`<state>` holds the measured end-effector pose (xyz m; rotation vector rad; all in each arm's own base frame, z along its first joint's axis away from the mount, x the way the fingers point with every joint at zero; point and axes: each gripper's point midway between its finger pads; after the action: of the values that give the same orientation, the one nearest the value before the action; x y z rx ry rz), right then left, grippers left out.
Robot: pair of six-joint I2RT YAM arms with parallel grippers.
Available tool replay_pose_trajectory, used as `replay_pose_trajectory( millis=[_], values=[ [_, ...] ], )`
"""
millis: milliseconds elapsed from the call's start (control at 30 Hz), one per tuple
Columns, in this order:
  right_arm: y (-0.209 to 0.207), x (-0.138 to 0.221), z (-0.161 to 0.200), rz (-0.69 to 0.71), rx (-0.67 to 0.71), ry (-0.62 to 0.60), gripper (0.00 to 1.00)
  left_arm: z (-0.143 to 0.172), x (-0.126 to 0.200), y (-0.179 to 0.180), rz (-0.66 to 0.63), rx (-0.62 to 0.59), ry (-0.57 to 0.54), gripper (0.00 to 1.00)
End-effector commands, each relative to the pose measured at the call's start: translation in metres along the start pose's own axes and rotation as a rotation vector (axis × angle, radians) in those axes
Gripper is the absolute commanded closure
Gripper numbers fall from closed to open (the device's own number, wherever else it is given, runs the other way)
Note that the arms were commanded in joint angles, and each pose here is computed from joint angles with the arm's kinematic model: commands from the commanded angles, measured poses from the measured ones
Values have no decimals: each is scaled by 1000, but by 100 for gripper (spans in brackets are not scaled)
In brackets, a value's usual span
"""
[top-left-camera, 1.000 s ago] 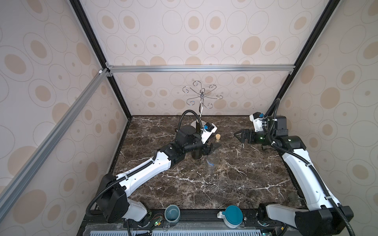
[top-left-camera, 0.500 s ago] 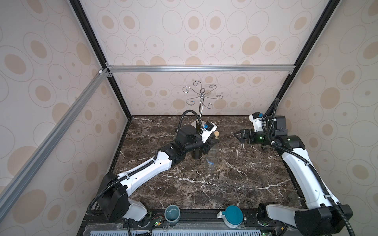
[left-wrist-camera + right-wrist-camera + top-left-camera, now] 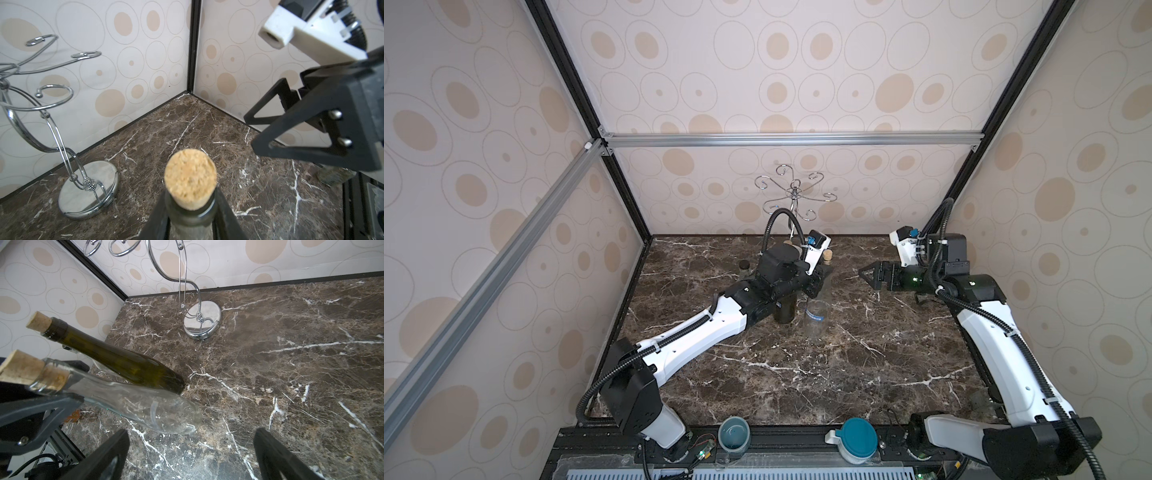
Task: Remove the label from the bottle
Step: Adjust the bottle at the center of the board.
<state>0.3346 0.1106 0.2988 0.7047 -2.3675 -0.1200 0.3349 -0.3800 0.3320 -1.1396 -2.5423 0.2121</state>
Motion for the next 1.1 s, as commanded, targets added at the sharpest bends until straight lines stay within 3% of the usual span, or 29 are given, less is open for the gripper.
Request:
replay_pose_trajectory(
  millis=[0,367,800,900,1000,1067],
  values=[
    [4,7,-6,-11,23,-15,3,-57,10,-14,-50,47,-173,90],
    [3,7,-3,-14,31,-6,3,-59,2,0,-287,145,-264,91],
    [8,15,-2,-20,21,-17,3,-43,-19,-3,-298,203,-233,91],
    [8,15,0,-15,21,-14,3,-42,-19,-4,-294,200,-230,83],
    [8,15,2,-14,19,-11,3,-40,-20,-7,-288,190,-224,63],
    [8,15,2,-14,17,-11,3,-38,-20,-8,-286,183,-218,56]
  ],
)
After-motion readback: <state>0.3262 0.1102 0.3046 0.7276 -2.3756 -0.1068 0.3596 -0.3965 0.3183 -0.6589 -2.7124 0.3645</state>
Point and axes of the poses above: each gripper's point midway between its finger pads, its own x axis back along the fingers, its own y axis along the line the jaws close on, z = x × y, and after that the axes turned 12 degrees about x, right-handed
